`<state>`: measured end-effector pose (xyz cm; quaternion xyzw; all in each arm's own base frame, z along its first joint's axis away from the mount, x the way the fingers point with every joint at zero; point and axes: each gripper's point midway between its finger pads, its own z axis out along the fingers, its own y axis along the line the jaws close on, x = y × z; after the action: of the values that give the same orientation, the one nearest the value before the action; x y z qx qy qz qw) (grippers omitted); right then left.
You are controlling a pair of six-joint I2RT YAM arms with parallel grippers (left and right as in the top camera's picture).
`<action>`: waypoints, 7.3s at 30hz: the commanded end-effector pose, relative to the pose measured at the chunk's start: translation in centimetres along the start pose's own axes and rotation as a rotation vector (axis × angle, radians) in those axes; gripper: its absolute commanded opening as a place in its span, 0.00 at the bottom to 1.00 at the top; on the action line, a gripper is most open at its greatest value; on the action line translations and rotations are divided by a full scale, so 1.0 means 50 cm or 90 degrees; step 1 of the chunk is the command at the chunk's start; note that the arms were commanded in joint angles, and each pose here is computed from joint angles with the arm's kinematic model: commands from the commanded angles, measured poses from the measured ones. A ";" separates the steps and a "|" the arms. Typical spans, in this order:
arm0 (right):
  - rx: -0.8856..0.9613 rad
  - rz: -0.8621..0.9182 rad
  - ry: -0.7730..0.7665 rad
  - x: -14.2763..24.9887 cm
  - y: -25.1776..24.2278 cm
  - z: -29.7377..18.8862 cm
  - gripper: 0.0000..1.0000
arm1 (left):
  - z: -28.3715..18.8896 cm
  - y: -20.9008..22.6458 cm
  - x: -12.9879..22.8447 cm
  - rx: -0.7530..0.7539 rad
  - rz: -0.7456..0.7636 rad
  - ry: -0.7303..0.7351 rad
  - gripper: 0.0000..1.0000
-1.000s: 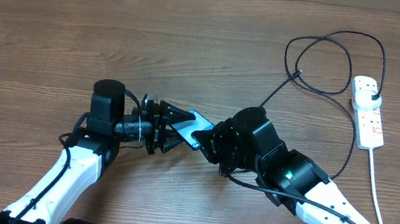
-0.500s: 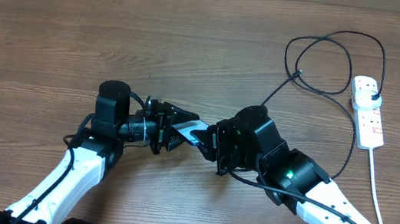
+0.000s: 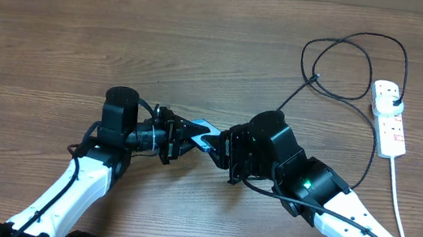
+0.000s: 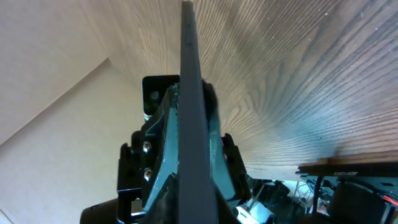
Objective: Plug charger to phone and switch on socket
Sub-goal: 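Close the left gripper on the phone's side held by the right gripper, then open the right gripper and move it right toward the black cable, then grasp the black cable just behind its USB-C plug with the right gripper, then carry the plug left toward the phone while the left gripper raises it, then align the USB-C plug under the phone's bottom port with the right gripper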
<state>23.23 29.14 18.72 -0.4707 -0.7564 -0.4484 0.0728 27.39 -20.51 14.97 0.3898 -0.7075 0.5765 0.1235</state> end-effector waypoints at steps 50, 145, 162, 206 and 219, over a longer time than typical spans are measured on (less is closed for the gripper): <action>0.172 -0.381 -0.384 -0.534 0.037 -0.139 0.67 | -0.003 0.057 -0.040 -0.080 0.279 -0.059 0.04; -0.092 -0.801 0.168 0.017 -0.098 -0.328 0.04 | -0.035 -0.177 0.104 0.179 0.586 0.066 0.04; -0.116 -0.799 0.213 0.044 -0.077 -0.277 0.04 | -0.022 -0.221 0.133 0.199 0.618 0.061 0.04; 0.047 -0.709 0.199 -0.007 -0.106 -0.170 0.04 | 0.093 -0.202 0.011 0.078 0.465 0.311 0.04; 0.048 -0.719 0.111 -0.044 -0.073 -0.158 0.04 | 0.166 -0.209 0.019 0.087 0.473 0.233 0.04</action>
<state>18.73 21.52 20.33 0.0544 -0.8917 -0.4411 -0.0863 35.27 -28.26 19.21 0.0088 -0.7278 0.6848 0.0370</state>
